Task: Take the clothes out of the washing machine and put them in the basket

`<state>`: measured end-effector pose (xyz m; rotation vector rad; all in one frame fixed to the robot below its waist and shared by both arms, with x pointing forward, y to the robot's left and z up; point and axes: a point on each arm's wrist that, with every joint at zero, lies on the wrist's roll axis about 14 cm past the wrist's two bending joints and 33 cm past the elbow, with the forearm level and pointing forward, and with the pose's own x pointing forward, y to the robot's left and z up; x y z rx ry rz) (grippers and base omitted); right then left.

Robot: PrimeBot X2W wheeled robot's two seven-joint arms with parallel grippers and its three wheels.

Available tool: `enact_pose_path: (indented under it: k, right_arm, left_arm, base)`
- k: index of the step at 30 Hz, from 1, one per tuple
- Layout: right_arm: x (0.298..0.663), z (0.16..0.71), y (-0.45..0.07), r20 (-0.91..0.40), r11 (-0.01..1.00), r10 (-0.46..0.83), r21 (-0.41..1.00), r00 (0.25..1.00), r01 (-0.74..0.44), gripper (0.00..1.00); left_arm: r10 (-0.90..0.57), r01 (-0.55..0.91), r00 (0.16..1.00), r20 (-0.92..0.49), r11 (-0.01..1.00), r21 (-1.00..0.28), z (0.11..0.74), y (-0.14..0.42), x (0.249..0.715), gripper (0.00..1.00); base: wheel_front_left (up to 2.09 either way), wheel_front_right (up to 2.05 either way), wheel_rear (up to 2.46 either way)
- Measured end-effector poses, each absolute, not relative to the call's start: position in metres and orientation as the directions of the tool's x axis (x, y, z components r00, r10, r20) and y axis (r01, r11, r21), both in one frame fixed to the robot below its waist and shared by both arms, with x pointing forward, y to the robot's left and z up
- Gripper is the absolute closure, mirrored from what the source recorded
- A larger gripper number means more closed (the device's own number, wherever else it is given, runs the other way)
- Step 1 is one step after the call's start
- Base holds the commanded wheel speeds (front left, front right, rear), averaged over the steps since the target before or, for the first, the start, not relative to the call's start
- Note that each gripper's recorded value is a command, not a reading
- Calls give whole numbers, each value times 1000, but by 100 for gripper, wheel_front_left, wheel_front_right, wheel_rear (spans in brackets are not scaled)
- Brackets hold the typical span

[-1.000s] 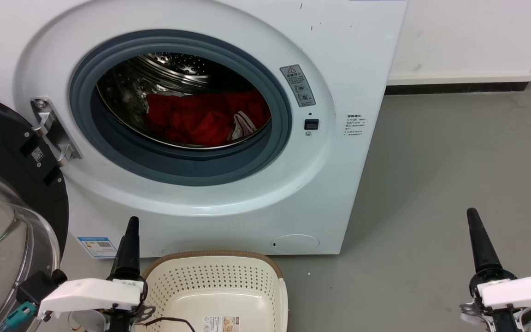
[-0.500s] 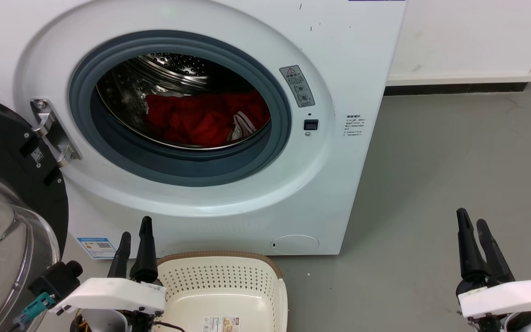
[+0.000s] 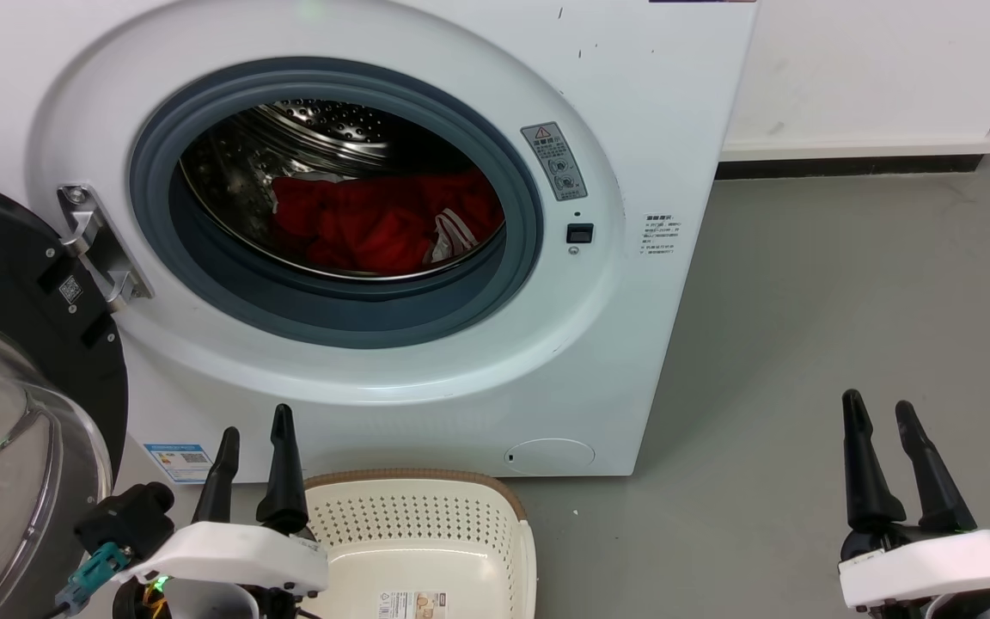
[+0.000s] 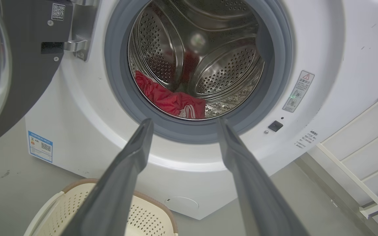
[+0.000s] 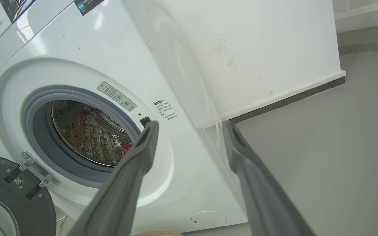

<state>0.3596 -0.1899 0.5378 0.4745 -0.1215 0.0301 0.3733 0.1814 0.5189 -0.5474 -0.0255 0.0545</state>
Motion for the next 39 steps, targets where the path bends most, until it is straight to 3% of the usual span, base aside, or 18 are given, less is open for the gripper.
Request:
enact_pose_path:
  k: [39]
  right_arm:
    - [341,557,-180,214,995,59,66,975,-74,0]
  left_arm:
    - [37,-15,991,129,986,-164,534,171,360,0]
  base:
    - [0,0,0]
